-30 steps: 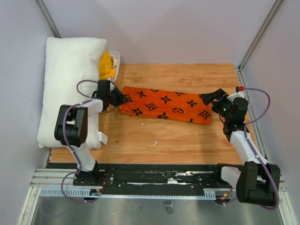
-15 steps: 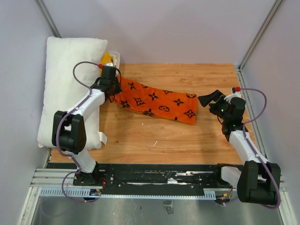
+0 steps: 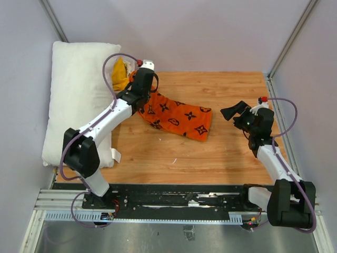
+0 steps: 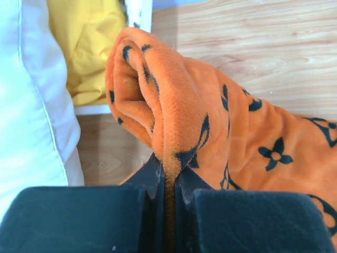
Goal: Remove the pillowcase from the pillow
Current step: Fold the pillowcase at the center of the board.
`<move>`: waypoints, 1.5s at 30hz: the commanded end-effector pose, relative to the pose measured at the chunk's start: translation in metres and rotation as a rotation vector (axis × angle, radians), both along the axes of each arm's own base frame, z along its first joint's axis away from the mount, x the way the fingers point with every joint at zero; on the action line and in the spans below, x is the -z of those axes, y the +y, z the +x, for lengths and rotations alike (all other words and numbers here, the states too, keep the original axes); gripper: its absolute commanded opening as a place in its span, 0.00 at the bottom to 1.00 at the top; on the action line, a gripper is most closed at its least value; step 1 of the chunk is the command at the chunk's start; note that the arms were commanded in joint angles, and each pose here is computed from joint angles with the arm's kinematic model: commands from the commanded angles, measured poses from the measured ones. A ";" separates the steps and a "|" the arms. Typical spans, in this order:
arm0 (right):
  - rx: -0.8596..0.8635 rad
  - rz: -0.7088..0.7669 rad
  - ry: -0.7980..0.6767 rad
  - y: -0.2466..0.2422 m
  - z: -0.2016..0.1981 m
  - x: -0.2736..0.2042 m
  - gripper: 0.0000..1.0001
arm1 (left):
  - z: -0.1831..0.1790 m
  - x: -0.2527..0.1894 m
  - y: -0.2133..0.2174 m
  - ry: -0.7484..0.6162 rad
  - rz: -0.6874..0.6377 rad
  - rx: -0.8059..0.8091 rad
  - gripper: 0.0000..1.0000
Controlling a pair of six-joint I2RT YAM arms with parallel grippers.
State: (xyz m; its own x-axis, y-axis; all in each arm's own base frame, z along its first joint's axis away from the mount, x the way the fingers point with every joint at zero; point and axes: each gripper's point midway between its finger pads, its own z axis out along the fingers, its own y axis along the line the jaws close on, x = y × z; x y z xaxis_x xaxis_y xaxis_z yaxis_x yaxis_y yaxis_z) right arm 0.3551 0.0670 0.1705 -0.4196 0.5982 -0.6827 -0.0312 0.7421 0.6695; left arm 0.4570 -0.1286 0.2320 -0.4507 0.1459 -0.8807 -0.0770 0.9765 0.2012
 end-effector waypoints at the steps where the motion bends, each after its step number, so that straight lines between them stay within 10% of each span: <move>1: -0.005 -0.034 -0.026 0.000 0.006 -0.013 0.98 | 0.001 -0.023 -0.031 -0.051 0.181 0.060 0.03; 14: -0.015 -0.029 0.007 0.002 0.007 -0.006 0.98 | -0.031 0.002 -0.169 -0.019 0.457 0.337 0.06; 40: 0.045 -0.018 0.068 -0.018 0.007 0.010 0.98 | -0.074 0.107 -0.278 0.146 0.540 0.455 0.12; 43: 0.103 -0.011 0.112 -0.031 0.004 0.019 0.98 | -0.080 0.121 -0.279 0.184 0.517 0.467 0.20; 45: 0.144 0.012 0.137 -0.041 0.001 0.025 0.98 | -0.086 0.127 -0.283 0.216 0.471 0.495 0.54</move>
State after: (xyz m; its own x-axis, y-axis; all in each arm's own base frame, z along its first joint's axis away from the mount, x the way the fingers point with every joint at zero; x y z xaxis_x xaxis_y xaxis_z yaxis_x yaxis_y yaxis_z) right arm 0.3567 0.0504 0.1498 -0.4589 0.6147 -0.6415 0.0679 0.7442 0.6645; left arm 0.3829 -0.3976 0.1156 -0.3622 0.7638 -0.5342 0.4002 0.6451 0.6509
